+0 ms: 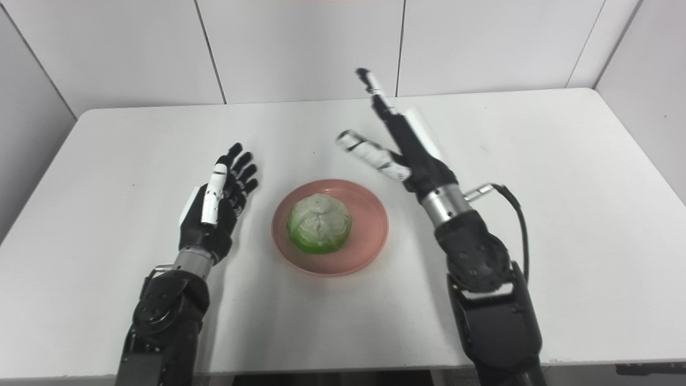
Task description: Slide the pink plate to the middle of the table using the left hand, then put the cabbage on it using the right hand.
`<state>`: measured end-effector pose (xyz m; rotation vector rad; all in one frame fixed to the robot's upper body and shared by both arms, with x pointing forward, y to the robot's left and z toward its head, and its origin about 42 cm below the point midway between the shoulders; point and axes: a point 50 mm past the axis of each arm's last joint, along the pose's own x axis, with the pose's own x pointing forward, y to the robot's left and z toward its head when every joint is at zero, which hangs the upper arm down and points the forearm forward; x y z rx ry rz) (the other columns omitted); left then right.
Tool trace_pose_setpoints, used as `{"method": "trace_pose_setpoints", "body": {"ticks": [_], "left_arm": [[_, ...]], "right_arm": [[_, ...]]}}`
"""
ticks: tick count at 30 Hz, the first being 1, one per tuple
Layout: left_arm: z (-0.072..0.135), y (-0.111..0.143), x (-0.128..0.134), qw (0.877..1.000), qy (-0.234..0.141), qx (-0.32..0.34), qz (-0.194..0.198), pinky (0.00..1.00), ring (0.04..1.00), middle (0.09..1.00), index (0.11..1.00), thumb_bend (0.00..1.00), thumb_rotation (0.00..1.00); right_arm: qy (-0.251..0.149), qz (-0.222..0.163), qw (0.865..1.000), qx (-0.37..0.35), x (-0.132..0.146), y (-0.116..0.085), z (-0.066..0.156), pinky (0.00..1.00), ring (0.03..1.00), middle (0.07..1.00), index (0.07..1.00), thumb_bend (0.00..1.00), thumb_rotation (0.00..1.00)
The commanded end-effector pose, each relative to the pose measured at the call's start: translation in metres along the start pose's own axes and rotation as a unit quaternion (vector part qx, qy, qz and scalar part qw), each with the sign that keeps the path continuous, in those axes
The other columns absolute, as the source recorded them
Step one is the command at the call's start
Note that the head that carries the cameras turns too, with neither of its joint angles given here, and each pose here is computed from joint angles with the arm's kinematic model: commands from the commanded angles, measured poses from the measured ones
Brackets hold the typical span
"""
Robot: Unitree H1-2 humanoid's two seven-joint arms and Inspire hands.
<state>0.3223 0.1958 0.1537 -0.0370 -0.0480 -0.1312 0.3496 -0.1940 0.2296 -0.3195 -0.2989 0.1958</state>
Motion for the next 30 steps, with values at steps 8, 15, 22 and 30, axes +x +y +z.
{"method": "trace_pose_setpoints", "body": {"ticks": [8,15,22,30], "left_arm": [[0.009,-0.004,-0.036,0.994,-0.064,0.086,-0.008,1.0,1.0,1.0,1.0,0.5,1.0],[-0.018,0.0,-0.053,0.997,-0.034,0.062,0.004,1.0,1.0,1.0,1.0,0.5,1.0],[-0.026,0.002,-0.057,0.998,-0.036,0.052,0.004,1.0,1.0,1.0,1.0,0.46,1.0],[-0.03,-0.001,-0.056,0.999,-0.028,0.047,-0.001,1.0,1.0,1.0,1.0,0.44,1.0]], "right_arm": [[0.05,-0.04,0.992,0.105,-0.055,0.021,-0.031,1.0,1.0,1.0,1.0,0.81,1.0],[0.076,-0.044,0.988,0.125,-0.074,0.033,-0.049,1.0,1.0,1.0,1.0,0.61,1.0],[0.078,-0.039,0.987,0.133,-0.079,0.035,-0.056,1.0,1.0,1.0,1.0,0.46,1.0],[0.08,-0.03,0.987,0.136,-0.08,0.035,-0.063,1.0,1.0,1.0,1.0,0.39,1.0]]}}
